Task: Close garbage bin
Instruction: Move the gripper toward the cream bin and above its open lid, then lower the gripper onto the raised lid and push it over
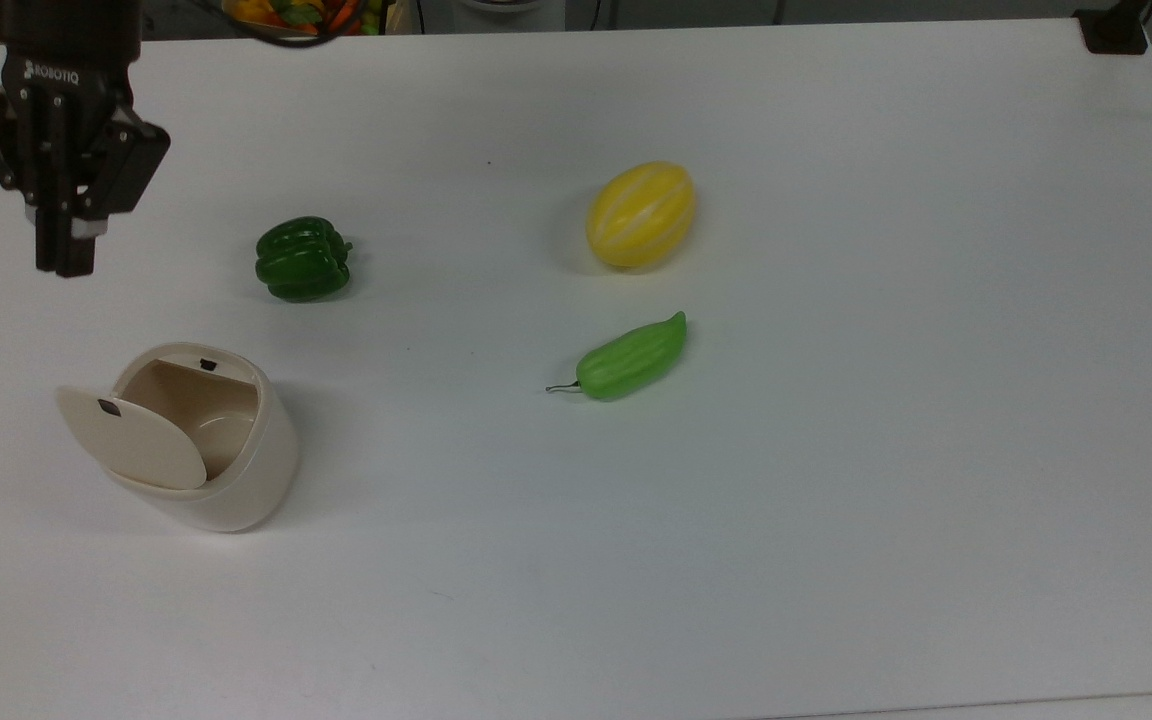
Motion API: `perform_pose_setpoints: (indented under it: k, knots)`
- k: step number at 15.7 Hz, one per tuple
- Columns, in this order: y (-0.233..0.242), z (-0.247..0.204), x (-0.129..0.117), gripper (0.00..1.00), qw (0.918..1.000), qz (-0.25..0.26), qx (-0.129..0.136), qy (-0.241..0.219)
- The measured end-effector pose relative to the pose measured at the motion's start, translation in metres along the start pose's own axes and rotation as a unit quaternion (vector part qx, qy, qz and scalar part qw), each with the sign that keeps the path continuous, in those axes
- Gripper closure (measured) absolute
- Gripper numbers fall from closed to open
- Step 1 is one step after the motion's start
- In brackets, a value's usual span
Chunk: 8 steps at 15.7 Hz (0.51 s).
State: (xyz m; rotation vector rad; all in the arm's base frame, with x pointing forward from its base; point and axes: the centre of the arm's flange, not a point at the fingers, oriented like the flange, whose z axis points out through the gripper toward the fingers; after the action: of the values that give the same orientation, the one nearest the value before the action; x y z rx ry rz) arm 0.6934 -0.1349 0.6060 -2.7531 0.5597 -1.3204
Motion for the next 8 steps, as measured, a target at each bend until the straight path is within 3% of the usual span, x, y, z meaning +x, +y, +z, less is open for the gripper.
perform_pose_setpoints:
  k: [4,8]
  knots:
    - [-0.002,0.031,-0.012,0.84,0.9993,0.000,0.002,0.037]
    - [0.000,0.055,-0.023,0.84,0.9993,-0.002,-0.001,0.037]
